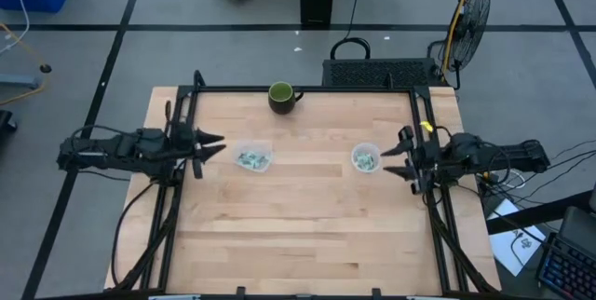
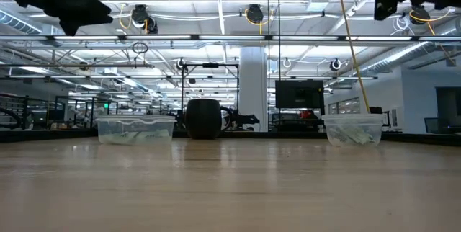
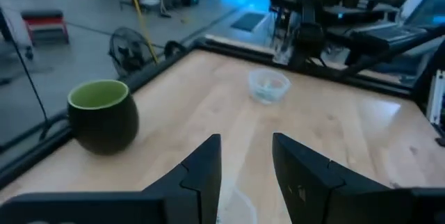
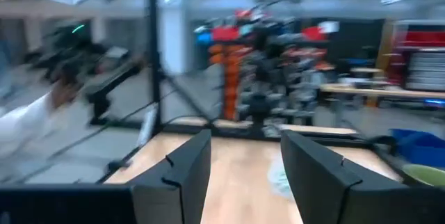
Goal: Pick and place Stevia / Truvia into bins
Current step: Return to Home Position
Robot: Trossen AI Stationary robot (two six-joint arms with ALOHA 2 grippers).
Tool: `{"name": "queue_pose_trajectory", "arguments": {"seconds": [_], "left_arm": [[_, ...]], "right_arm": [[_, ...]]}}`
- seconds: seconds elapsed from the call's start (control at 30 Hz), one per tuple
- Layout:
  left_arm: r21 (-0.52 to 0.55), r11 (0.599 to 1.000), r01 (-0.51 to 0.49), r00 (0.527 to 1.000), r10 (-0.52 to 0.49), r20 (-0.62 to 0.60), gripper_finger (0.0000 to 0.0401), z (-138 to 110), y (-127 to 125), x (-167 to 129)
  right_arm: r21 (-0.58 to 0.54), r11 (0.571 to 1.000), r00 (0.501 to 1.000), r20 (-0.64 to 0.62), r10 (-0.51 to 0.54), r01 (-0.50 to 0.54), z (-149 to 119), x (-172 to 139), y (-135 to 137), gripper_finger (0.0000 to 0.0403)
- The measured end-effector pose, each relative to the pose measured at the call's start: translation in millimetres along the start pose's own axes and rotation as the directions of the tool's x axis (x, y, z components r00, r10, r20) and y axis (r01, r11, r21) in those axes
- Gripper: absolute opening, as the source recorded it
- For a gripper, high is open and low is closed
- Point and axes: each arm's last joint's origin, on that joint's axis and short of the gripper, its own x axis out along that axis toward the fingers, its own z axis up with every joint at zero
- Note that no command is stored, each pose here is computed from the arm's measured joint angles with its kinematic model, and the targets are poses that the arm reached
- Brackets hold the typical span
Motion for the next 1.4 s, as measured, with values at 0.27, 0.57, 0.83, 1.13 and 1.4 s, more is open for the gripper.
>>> {"name": "queue_pose_trajectory", "arguments": {"seconds": [0.27, 0.57, 0.83, 1.13, 1.4], "left_arm": [[-0.035, 0.999, -0.009, 0.996, 0.012, 0.093, 0.0136, -10, 10, -18], [-0.025, 1.0, 0.009, 0.989, -0.005, 0.146, 0.0136, -22, 15, -26], [-0.006, 0.999, 0.033, 0.986, -0.031, 0.167, 0.0136, -19, 14, -27], [0.046, 0.993, 0.106, 0.969, -0.114, 0.219, 0.0136, -26, 10, -17], [0.121, 0.977, 0.177, 0.918, -0.208, 0.338, 0.0136, -59, 5, 12]], "right_arm": [[0.118, 0.992, 0.995, 0.081, -0.057, 0.048, -16, -13, -2, 0.0167], [0.098, 0.995, 0.985, 0.163, -0.049, 0.033, -40, -15, -1, 0.0167], [0.089, 0.995, 0.977, 0.205, -0.052, 0.035, -41, -14, -1, 0.0167], [0.078, 0.996, 0.967, 0.248, -0.054, 0.035, -38, -15, -1, 0.0167], [0.064, 0.997, 0.967, 0.25, -0.053, 0.039, -38, -15, -1, 0.0167]]}}
